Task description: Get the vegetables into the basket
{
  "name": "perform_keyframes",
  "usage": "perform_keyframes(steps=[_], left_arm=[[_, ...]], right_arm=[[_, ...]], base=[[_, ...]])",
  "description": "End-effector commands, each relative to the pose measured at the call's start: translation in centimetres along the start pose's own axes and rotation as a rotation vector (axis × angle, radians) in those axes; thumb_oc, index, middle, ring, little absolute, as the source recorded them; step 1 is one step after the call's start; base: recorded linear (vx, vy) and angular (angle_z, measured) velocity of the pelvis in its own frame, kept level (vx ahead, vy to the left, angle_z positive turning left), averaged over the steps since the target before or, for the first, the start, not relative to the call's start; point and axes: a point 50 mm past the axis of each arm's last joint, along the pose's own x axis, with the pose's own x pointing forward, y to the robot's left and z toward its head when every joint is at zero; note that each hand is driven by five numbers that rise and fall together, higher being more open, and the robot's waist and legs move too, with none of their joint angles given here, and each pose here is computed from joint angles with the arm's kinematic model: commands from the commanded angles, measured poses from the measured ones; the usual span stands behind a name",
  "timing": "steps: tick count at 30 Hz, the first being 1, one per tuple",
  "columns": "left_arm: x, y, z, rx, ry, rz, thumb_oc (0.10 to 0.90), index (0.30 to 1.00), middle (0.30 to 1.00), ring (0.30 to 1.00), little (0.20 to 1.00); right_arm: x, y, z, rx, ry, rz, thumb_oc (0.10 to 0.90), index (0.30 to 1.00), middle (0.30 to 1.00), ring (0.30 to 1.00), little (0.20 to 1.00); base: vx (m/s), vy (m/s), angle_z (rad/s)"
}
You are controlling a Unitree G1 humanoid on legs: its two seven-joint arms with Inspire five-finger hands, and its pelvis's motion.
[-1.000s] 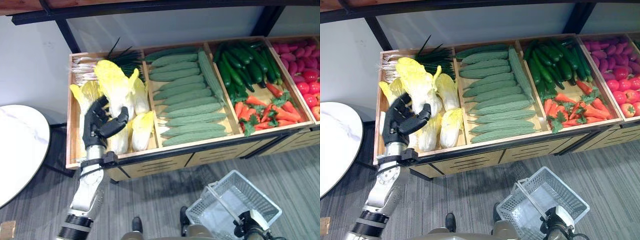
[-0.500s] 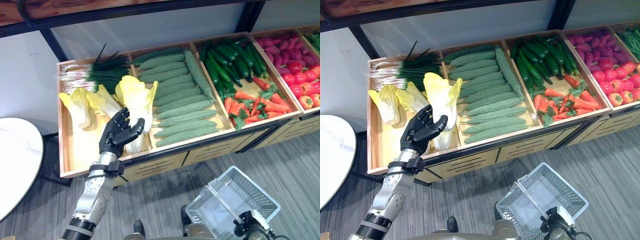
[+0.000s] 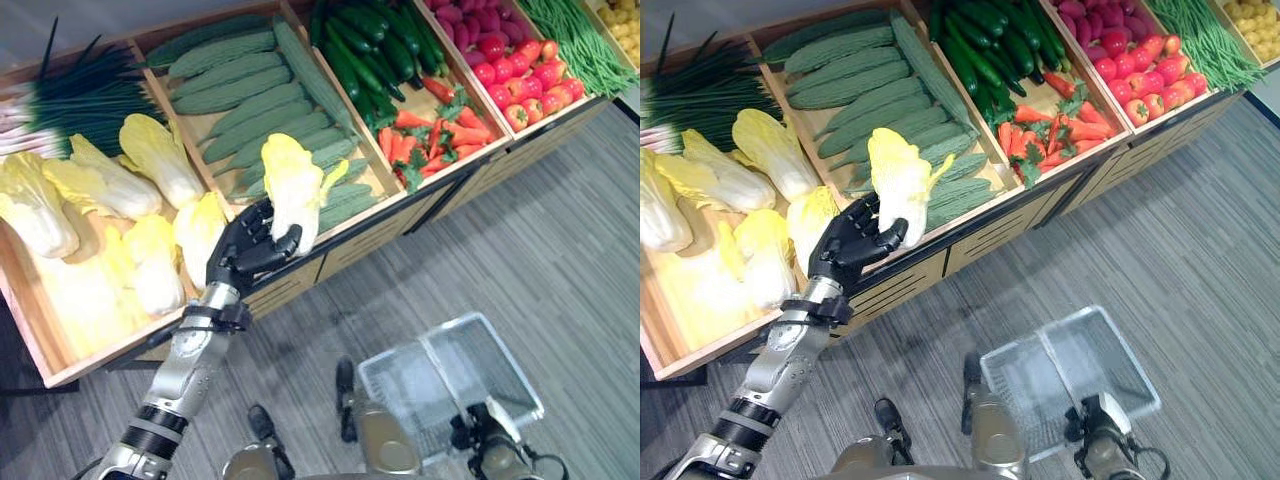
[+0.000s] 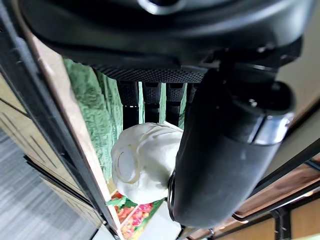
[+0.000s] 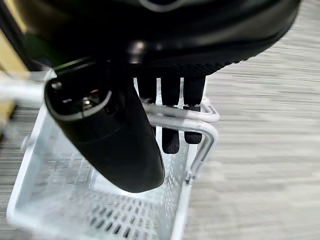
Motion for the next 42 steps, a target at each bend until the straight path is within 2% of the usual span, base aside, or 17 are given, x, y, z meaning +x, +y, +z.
perform_keyframes(steps=[1,10,21,25,31,42], left_arm=[[0.4,-1.6,6.1,0.013,-0.316,-0.098,0.4,0.3,0.3,0.3,0.3],[0.3,-2.1,6.5,-0.017,-0.344,-0.117,0.4,0.3,0.3,0.3,0.3],[0.7,-3.6,6.0,-0.113,-0.339,-0.16,0.4,0.3,0.3,0.3,0.3],[0.8,-4.1,5.9,-0.128,-0.345,-0.164,0.4,0.3,0.3,0.3,0.3],[-0.1,-2.9,5.9,-0.11,-0.36,-0.113,0.4,0.3,0.3,0.3,0.3],[-0.4,-3.1,5.8,-0.099,-0.339,-0.163,0.4,0.3,0.3,0.3,0.3]], right_arm=[[0.1,-1.7,-1.8,-0.052,0.04,-0.065,0.4,0.3,0.3,0.3,0.3],[-0.4,-1.1,-3.3,-0.036,0.077,-0.051,0.4,0.3,0.3,0.3,0.3],[-0.4,-2.8,-4.4,-0.008,0.105,-0.118,0.4,0.3,0.3,0.3,0.3],[0.1,-3.9,-3.2,-0.025,0.073,-0.143,0.4,0.3,0.3,0.3,0.3],[0.6,-4.3,-1.2,-0.057,0.015,-0.141,0.4,0.3,0.3,0.3,0.3],[0.6,-3.1,-0.4,-0.038,-0.012,-0.109,0.4,0.3,0.3,0.3,0.3]], base=[[-0.09,-0.083,-0.62],[0.01,-0.147,-0.5],[-0.02,-0.2,-0.08],[-0.06,-0.031,-0.39],[0.03,0.013,-1.0],[0.02,0.192,-0.38]])
